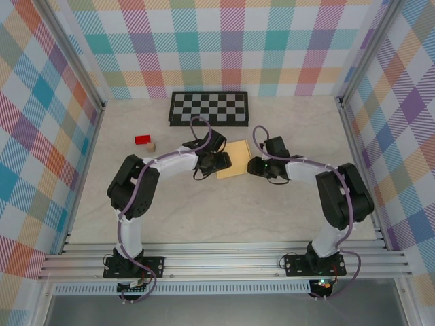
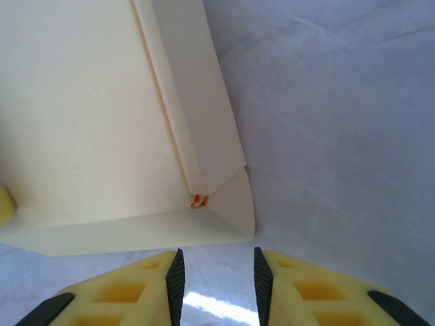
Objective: Fold the paper box
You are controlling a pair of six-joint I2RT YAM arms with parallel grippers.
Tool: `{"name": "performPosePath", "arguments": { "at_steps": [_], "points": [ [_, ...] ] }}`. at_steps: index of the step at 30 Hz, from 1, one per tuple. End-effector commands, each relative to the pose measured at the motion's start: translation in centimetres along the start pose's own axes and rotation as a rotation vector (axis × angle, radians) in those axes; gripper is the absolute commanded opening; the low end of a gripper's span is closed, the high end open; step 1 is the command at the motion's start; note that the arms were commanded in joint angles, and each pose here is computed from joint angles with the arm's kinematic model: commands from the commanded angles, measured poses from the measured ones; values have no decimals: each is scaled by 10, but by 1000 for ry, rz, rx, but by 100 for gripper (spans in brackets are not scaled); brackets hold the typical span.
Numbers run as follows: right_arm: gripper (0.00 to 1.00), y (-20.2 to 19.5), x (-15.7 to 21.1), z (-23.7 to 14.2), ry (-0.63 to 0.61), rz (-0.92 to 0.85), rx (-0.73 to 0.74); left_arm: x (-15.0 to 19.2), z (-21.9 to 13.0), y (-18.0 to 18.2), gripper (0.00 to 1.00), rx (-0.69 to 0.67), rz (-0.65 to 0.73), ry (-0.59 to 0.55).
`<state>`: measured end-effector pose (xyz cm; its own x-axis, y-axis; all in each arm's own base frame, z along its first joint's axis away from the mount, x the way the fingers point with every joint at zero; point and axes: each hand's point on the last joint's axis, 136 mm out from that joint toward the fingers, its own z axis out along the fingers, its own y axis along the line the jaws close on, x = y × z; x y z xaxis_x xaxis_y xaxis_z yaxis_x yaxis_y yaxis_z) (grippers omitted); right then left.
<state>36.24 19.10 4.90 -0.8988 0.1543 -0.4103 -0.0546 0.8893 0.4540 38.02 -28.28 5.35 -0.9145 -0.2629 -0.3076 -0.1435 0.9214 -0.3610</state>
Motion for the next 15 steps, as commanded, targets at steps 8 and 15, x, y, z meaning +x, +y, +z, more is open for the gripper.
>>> {"name": "performPosePath", "arguments": {
  "at_steps": [8,15],
  "points": [
    [35,7,1,-53,20,18,57,-50,-65,10,69,-1,65,-57],
    [34,17,25,-60,84,100,32,-86,-37,-34,64,214,302,45]
  ]
}}
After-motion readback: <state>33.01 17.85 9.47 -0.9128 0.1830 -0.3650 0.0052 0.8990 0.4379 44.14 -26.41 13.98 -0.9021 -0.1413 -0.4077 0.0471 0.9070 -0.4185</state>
